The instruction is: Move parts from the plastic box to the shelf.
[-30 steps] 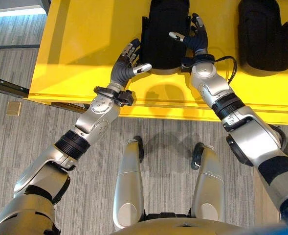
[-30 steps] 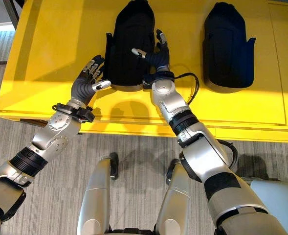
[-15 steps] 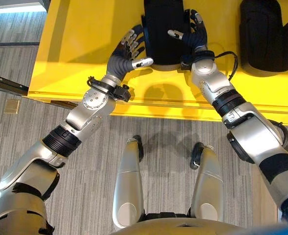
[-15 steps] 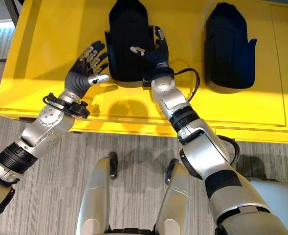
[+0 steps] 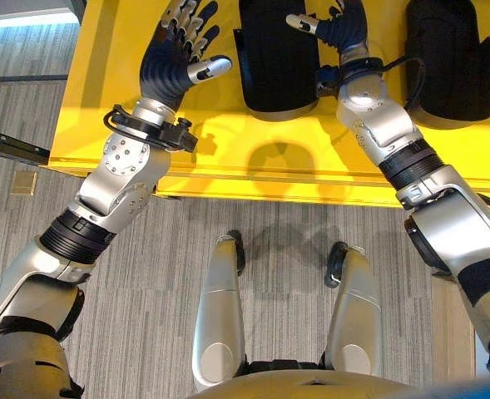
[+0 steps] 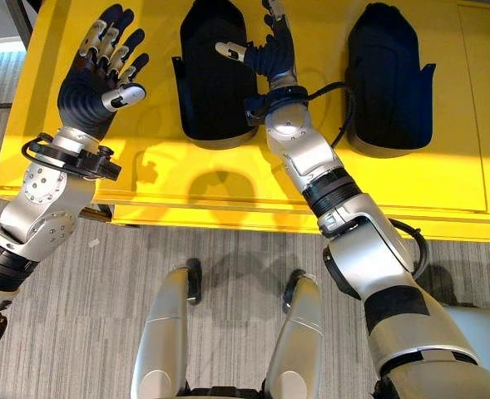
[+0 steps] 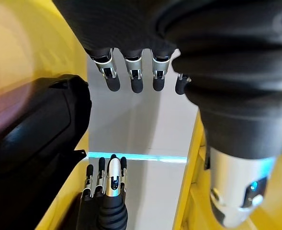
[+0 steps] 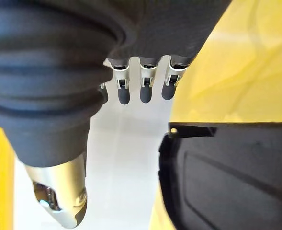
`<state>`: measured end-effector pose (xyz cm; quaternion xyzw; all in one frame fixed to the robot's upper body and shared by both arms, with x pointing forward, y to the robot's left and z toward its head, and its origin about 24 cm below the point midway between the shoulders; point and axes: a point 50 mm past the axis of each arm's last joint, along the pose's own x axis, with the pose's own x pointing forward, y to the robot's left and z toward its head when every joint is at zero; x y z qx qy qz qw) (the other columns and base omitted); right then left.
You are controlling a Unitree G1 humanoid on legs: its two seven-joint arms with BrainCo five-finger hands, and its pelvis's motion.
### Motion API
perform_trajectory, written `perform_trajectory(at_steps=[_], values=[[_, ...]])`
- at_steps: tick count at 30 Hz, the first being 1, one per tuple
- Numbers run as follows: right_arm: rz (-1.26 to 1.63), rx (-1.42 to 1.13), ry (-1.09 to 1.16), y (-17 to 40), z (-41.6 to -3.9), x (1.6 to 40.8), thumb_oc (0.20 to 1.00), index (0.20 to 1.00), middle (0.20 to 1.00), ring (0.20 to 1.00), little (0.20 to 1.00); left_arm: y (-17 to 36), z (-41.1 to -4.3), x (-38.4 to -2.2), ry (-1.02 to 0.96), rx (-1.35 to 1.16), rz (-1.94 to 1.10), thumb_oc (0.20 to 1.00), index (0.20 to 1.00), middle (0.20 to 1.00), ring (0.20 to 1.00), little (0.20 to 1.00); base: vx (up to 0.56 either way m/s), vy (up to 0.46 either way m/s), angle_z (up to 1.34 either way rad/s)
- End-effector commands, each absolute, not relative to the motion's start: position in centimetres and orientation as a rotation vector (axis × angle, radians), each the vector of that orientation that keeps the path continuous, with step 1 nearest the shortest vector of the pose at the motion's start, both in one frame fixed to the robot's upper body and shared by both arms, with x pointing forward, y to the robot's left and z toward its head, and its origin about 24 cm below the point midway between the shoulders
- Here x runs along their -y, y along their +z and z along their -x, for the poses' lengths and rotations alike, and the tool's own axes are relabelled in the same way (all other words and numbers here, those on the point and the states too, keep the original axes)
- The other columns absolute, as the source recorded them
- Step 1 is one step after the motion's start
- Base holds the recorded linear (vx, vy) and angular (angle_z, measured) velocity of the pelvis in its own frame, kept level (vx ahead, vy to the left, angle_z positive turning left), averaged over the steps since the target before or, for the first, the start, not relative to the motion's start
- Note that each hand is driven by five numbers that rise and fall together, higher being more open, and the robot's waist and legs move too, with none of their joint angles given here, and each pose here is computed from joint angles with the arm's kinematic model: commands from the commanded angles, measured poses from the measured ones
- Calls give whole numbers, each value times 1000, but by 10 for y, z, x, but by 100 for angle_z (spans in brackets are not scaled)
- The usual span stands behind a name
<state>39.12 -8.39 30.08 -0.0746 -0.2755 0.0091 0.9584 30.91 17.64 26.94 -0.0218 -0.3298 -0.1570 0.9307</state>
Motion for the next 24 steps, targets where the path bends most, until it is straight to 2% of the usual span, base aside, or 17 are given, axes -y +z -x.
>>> perform_trajectory(at_steps=[1,14,24], values=[[91,695,6,329,-380,94,1000,1000,1000,1000,1000,299,-290,-185,-302,854,25,1000,1000,1000,1000,1000,69,-12,3],[33,776,-28,327,-363,123,1000,1000,1000,1000,1000,290,-274,-192,-265,897,-9,1000,1000,1000,1000,1000,-11,1,0],[-92,809,-11,271,-319,160,1000,1000,1000,1000,1000,255,-242,-218,-35,906,-188,1000,1000,1000,1000,1000,11,-11,-3]])
